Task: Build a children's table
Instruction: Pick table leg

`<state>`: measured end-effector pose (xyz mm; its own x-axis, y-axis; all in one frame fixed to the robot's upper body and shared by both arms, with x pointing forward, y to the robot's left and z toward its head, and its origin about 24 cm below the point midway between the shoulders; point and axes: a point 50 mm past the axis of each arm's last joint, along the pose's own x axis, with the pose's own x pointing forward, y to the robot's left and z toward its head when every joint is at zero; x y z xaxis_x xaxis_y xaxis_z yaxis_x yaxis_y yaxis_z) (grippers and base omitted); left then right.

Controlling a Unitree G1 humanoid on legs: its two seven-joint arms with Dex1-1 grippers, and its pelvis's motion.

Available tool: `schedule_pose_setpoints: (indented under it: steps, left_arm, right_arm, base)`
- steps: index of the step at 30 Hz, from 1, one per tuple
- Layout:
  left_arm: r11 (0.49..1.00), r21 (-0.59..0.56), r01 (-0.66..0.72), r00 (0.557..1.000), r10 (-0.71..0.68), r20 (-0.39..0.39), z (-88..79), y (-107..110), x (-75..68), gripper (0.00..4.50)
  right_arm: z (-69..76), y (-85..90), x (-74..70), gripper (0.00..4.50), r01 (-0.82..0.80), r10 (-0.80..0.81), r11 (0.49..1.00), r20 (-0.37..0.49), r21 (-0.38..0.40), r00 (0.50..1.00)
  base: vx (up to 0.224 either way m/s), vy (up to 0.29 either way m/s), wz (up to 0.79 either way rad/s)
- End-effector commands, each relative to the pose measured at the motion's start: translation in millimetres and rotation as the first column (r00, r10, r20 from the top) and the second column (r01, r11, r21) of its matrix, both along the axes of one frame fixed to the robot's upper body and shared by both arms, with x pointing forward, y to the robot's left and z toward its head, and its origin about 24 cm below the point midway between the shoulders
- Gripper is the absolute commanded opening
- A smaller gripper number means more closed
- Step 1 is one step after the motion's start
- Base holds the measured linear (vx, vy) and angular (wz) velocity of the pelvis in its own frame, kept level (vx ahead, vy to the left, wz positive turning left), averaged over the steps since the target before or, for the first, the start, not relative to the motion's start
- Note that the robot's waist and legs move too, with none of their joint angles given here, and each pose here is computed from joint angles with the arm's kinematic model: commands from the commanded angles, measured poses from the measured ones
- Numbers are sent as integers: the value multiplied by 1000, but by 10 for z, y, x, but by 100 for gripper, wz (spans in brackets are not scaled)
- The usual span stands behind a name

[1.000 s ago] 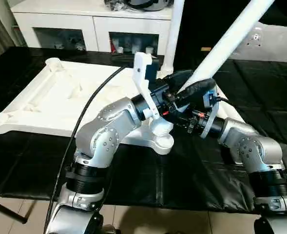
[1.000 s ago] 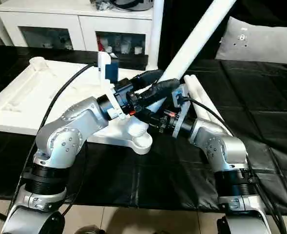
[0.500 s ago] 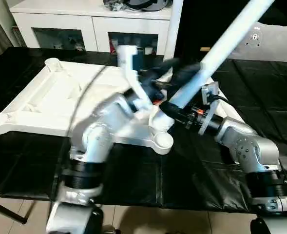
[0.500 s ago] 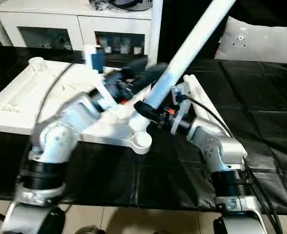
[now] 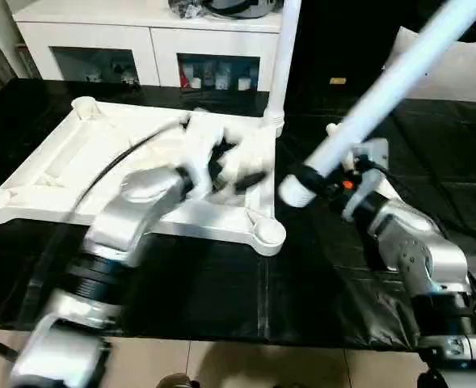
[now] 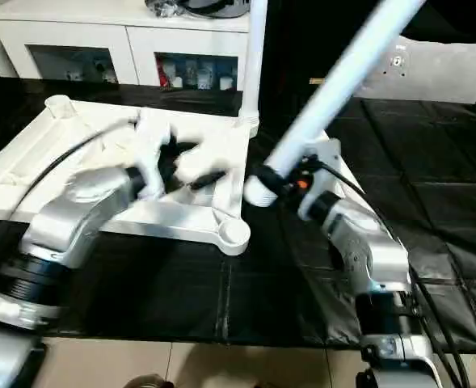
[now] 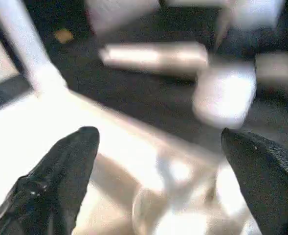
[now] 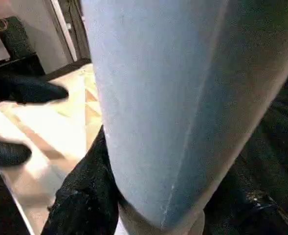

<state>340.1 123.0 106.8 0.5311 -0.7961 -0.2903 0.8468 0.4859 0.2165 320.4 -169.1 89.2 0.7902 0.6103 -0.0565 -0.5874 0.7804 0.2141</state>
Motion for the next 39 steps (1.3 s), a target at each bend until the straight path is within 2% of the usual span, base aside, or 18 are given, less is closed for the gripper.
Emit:
schedule_pose_setpoints:
  steps: [1, 2, 4, 5, 7, 10, 11, 14, 17, 20, 23, 27, 29, 31, 33, 36, 39]
  left_arm:
    - [993, 96, 67, 998, -68, 7, -84, 25, -11, 417]
    - [983, 139, 120, 993, -115, -40, -167, 97, -30, 415]
    - [982, 142, 123, 992, -118, -44, -173, 104, -31, 415]
    - [974, 162, 158, 986, -147, -83, -221, 172, -24, 403]
    - [962, 196, 189, 979, -169, -113, -255, 241, -3, 376]
    - [951, 201, 234, 966, -205, -155, -277, 292, 12, 369]
    - [944, 192, 268, 955, -233, -186, -279, 313, 30, 333]
    - [945, 173, 278, 948, -241, -207, -274, 313, 50, 333]
    - [938, 196, 287, 945, -244, -218, -303, 306, 75, 287]
    - [932, 202, 302, 938, -253, -237, -341, 297, 90, 284]
    - [929, 202, 309, 935, -257, -246, -357, 296, 96, 245]
    - [918, 232, 321, 931, -260, -257, -390, 310, 94, 240]
    - [915, 236, 327, 928, -264, -264, -399, 313, 93, 204]
    - [914, 237, 329, 927, -265, -265, -401, 314, 93, 203]
    - [911, 243, 332, 926, -266, -268, -410, 319, 96, 177]
    - [909, 238, 342, 919, -270, -289, -433, 320, 85, 155]
    - [900, 223, 374, 894, -287, -343, -475, 305, 50, 131]
  right_arm:
    - [47, -39, -14, 188, 3, -3, 1000, 22, -7, 1000]
    - [33, -59, -37, 188, 6, -5, 1000, 21, -6, 1000]
    - [32, -60, -39, 188, 6, -6, 1000, 21, -6, 1000]
    - [21, -82, -58, 188, 13, -12, 1000, 22, -7, 1000]
    - [11, -99, -72, 188, 19, -19, 1000, 19, -7, 1000]
    - [2, -112, -94, 188, 21, -21, 1000, 15, -3, 1000]
    - [-8, -118, -112, 188, 20, -20, 1000, 11, -2, 1000]
    - [-19, -118, -122, 188, 20, -20, 1000, 6, 0, 1000]
    - [-32, -98, -133, 188, 10, -10, 1000, -3, 2, 1000]
    - [-43, -75, -141, 188, 4, -4, 1000, -9, 3, 1000]
    - [-50, -68, -148, 188, -3, 3, 1000, -14, 3, 1000]
    - [-55, -62, -155, 188, -9, 9, 1000, -19, 2, 1000]
    - [-54, -63, -152, 188, -8, 8, 1000, -22, 0, 1000]
    - [-54, -64, -150, 188, -8, 8, 1000, -23, 0, 1000]
    - [-55, -60, -147, 188, -8, 8, 1000, -24, 0, 1000]
    - [-60, -47, -145, 188, -9, 9, 1000, -23, -2, 1000]
    - [-56, -30, -135, 188, -13, 13, 1000, -19, -6, 1000]
  base:
    - [0, 0, 0]
    - [0, 0, 0]
    - [0, 0, 0]
    - [0, 0, 0]
    - [0, 0, 0]
    - [0, 0, 0]
    - [0, 0, 0]
    - [0, 0, 0]
    - [0, 0, 0]
    - [0, 0, 0]
    - [0, 0, 0]
    - [0, 0, 0]
    - [0, 0, 0]
    - [0, 0, 0]
    - [0, 0, 0]
    - [0, 0, 0]
    - [0, 0, 0]
